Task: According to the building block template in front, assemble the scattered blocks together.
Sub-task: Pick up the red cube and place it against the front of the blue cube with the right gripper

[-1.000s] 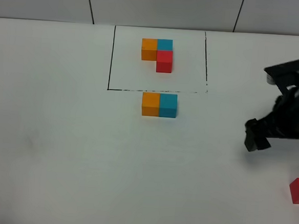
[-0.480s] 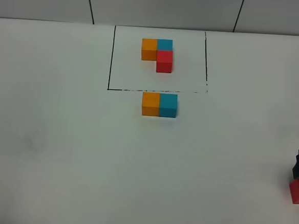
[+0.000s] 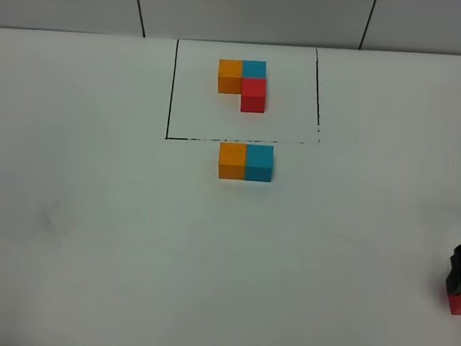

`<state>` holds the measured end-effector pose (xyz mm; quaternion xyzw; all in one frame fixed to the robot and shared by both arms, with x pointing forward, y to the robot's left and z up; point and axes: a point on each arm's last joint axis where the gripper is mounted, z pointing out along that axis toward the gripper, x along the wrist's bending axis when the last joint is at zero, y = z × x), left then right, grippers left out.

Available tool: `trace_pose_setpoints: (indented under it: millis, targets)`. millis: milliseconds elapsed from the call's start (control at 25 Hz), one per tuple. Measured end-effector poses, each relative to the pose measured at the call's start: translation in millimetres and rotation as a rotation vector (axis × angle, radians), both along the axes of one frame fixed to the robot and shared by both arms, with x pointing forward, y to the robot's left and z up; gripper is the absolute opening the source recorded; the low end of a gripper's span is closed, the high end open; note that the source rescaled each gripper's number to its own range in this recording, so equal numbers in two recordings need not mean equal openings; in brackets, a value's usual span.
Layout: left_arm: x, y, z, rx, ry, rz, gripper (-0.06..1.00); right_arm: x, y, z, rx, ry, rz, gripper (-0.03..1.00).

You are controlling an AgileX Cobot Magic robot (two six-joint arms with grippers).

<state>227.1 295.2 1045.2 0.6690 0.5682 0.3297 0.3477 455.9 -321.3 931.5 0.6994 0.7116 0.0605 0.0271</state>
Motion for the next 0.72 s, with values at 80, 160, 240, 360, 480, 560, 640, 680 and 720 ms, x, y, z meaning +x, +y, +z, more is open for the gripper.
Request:
trace_pose_setpoints:
  millis: [80,160,240,360,480,560,640,680,720]
  targets:
    - [0.0,0.0,0.0,0.0,0.0,0.0,0.78,2.6,0.2,-7.0,0.007,0.015,0.001,0.82]
    - [0.0,0.0,0.0,0.0,0.0,0.0,0.78,4.1,0.6,-13.4,0.018,0.035,-0.004,0.82]
    - [0.0,0.0,0.0,0.0,0.0,0.0,0.78,5.2,0.9,-18.6,0.026,0.052,-0.01,0.82]
    - [0.0,0.0,0.0,0.0,0.0,0.0,0.78,4.7,1.2,-25.8,0.03,0.059,-0.02,0.81]
    - [0.0,0.0,0.0,0.0,0.0,0.0,0.78,-0.3,1.7,-32.7,0.029,0.058,-0.028,0.76]
    - [0.0,0.0,0.0,0.0,0.0,0.0,0.78,-3.3,2.1,-35.4,0.029,0.06,-0.031,0.72]
    - [0.0,0.0,0.0,0.0,0.0,0.0,0.78,-4.8,2.2,-37.4,0.029,0.066,-0.032,0.69]
    - [0.0,0.0,0.0,0.0,0.0,0.0,0.78,-5.4,2.3,-38.3,0.029,0.07,-0.032,0.69]
    - [0.0,0.0,0.0,0.0,0.0,0.0,0.78,-5.4,2.3,-38.5,0.029,0.071,-0.031,0.68]
